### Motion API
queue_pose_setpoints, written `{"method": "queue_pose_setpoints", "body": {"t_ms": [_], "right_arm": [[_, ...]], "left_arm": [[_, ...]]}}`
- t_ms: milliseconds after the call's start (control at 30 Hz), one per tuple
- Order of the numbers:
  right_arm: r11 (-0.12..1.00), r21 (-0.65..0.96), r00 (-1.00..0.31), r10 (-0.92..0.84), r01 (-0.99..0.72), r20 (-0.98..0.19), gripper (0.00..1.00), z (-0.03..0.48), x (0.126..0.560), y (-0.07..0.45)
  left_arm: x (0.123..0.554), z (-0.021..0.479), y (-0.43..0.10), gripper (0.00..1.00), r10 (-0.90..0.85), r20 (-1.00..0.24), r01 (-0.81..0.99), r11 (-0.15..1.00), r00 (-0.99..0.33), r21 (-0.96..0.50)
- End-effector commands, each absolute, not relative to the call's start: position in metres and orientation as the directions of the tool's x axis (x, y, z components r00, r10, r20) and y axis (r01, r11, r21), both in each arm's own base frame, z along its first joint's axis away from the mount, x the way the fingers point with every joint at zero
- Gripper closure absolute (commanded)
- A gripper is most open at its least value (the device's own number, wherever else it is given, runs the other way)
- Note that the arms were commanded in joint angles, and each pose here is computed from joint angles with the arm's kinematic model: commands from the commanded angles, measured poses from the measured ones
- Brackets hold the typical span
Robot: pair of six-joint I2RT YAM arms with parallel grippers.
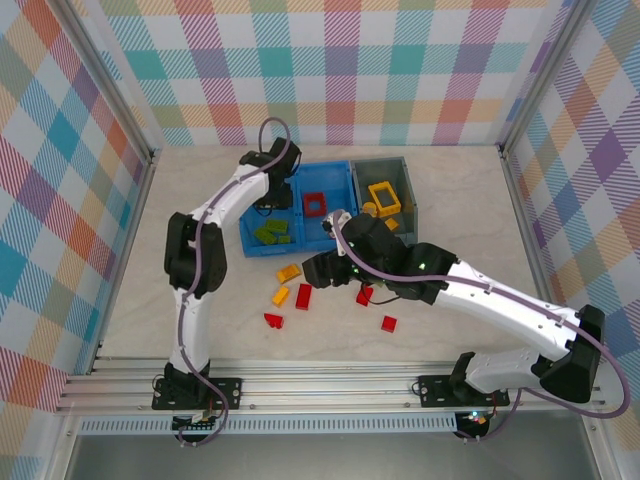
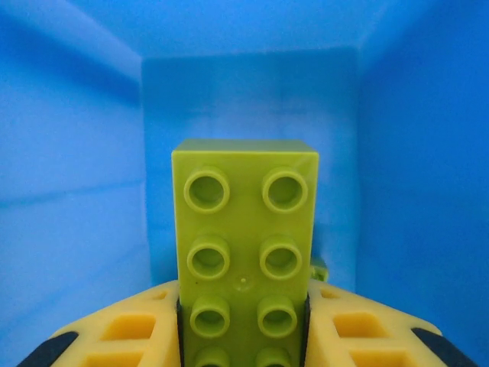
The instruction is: Sort the legos into containers by color
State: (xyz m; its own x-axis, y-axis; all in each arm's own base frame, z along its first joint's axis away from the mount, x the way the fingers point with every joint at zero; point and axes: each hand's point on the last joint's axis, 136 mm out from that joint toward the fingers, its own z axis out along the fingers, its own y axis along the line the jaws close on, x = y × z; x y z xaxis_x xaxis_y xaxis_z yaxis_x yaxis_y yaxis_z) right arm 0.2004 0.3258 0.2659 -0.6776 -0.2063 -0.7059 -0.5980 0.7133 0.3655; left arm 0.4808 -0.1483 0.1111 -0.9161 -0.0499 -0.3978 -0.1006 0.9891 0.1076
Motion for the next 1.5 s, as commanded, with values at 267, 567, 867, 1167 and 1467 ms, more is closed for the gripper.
{"method": "queue_pose_setpoints", "body": {"t_ms": [267, 567, 867, 1167, 1467], "right_arm": [[0.708, 0.383, -0.669, -0.169, -0.593, -0.724, 0.28, 0.275, 0.198, 0.321], [0.727, 0.373, -0.679, -0.173, -0.576, -0.713, 0.28, 0.267, 0.197, 0.313], [0.775, 0.314, -0.670, -0.182, -0.548, -0.720, 0.28, 0.263, 0.198, 0.291], [0.824, 0.232, -0.728, -0.281, -0.518, -0.625, 0.32, 0.216, 0.190, 0.300], [0.903, 0.229, -0.812, -0.186, -0.363, -0.553, 0.32, 0.171, 0.189, 0.336]], "left_arm": [[0.502, 0.072, -0.143, 0.63, -0.110, -0.336, -0.150, 0.984, -0.936, 0.097], [0.492, 0.115, -0.157, 0.36, -0.141, -0.381, -0.138, 0.990, -0.914, -0.034], [0.454, 0.223, -0.139, 0.55, -0.206, -0.536, -0.168, 0.979, -0.819, -0.119], [0.308, 0.295, -0.151, 0.50, -0.222, -0.564, -0.021, 0.940, -0.795, -0.341], [0.187, 0.288, -0.135, 0.43, -0.290, -0.510, 0.079, 0.808, -0.810, -0.585]]}}
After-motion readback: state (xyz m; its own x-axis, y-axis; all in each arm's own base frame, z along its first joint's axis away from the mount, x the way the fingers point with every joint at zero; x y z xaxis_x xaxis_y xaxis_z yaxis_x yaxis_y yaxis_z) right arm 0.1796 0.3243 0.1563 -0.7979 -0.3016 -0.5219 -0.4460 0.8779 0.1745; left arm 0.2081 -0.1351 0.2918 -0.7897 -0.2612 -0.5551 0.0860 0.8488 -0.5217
